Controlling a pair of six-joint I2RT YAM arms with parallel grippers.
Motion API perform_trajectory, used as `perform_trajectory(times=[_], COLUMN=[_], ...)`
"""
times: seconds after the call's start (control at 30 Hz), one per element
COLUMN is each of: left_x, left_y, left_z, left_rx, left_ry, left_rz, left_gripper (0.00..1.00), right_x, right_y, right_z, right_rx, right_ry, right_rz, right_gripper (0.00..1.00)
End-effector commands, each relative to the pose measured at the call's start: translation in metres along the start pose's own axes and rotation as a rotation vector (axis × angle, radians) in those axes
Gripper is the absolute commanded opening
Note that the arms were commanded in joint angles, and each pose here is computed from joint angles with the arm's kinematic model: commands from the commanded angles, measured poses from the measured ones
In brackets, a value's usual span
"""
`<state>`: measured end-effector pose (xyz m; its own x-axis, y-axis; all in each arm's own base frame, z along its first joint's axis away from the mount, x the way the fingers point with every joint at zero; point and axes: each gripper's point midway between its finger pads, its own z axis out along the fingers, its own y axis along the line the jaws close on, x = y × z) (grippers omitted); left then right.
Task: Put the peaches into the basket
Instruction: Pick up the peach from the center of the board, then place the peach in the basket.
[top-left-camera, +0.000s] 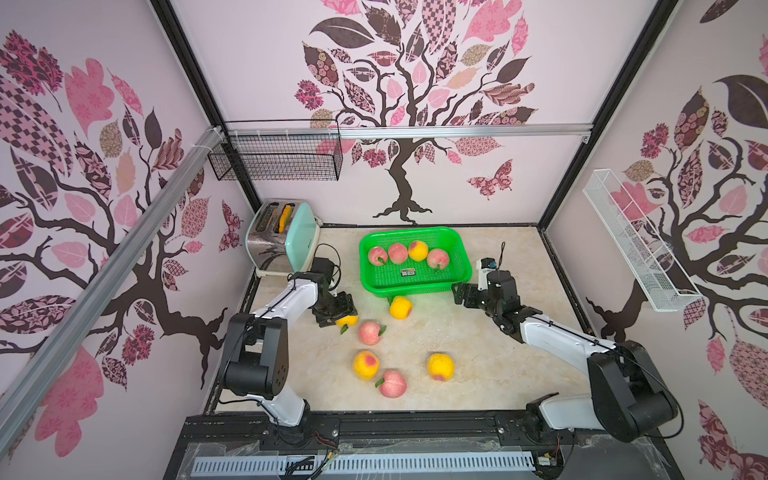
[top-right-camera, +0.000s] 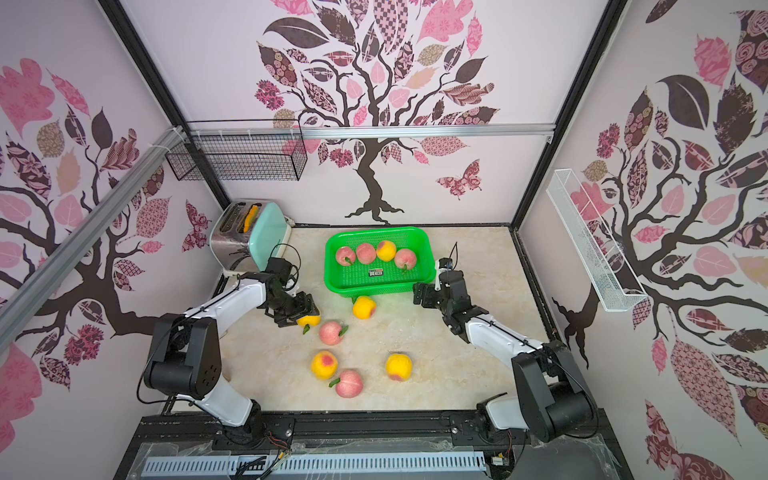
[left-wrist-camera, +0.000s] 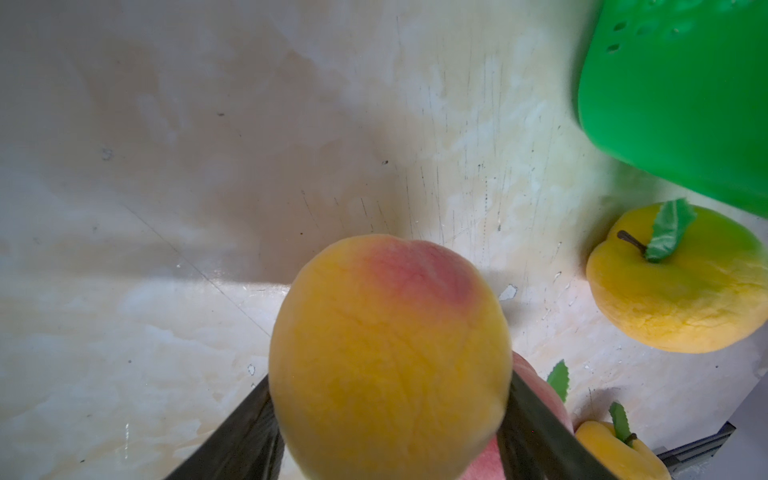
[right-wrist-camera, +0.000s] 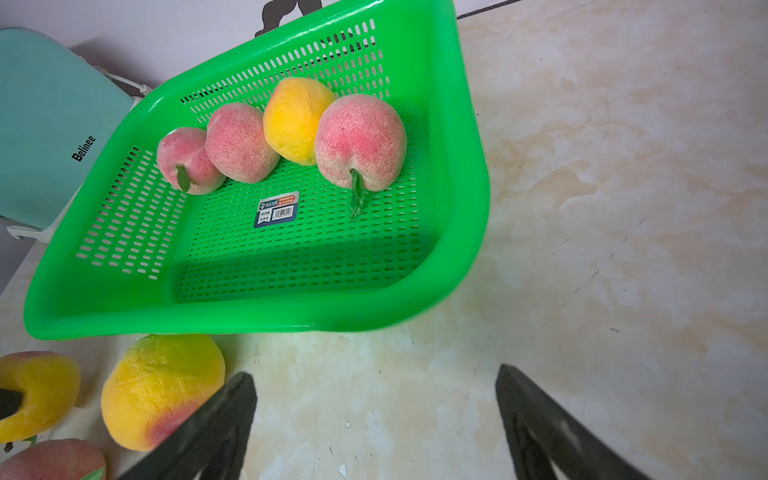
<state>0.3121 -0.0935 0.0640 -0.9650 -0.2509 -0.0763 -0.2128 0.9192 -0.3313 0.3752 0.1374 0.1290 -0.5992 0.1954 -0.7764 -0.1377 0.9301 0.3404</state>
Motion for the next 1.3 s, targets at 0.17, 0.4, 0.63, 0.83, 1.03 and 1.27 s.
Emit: perform_trajectory(times=[0.17,0.4,0.63,0.83,1.03,1.27], left_x=[-0.006,-0.022,-0.04,-0.059,-0.077,-0.087], left_y=[-0.008,0.003,-0.003,-0.027,-0.047,-0.069], left_z=[-0.018,-0.045,-0.08,-0.106,-0.124,-0.131], left_rx=[0.028,-0.098,-0.133,-0.067,-0.011,0.073], left_ry=[-0.061,-0.12,-0.216,-0.297,-0.35,-0.37], left_rz=[0.035,0.111,0.148,0.177,0.189,0.199], left_gripper=[0.73,0.73,0.74,0.74,0.74,0.74], right_x=[-0.012,-0.012,-0.012,-0.011,-0.01,-0.01], right_y=[0.006,0.006,0.006,0.006,0.006,0.005], right_z=[-0.002,-0.001,-0.002,-0.002,0.0,-0.001], right_rx=[-0.012,-0.012,-0.011,-0.013,-0.011,-0.006], right_ry=[-0.024,-0.023,-0.024,-0.024,-0.02,-0.02], right_rz=[0.008,0.007,0.006,0.01,0.011,0.009], right_gripper=[0.93,0.93,0.93,0.93,0.93,0.93])
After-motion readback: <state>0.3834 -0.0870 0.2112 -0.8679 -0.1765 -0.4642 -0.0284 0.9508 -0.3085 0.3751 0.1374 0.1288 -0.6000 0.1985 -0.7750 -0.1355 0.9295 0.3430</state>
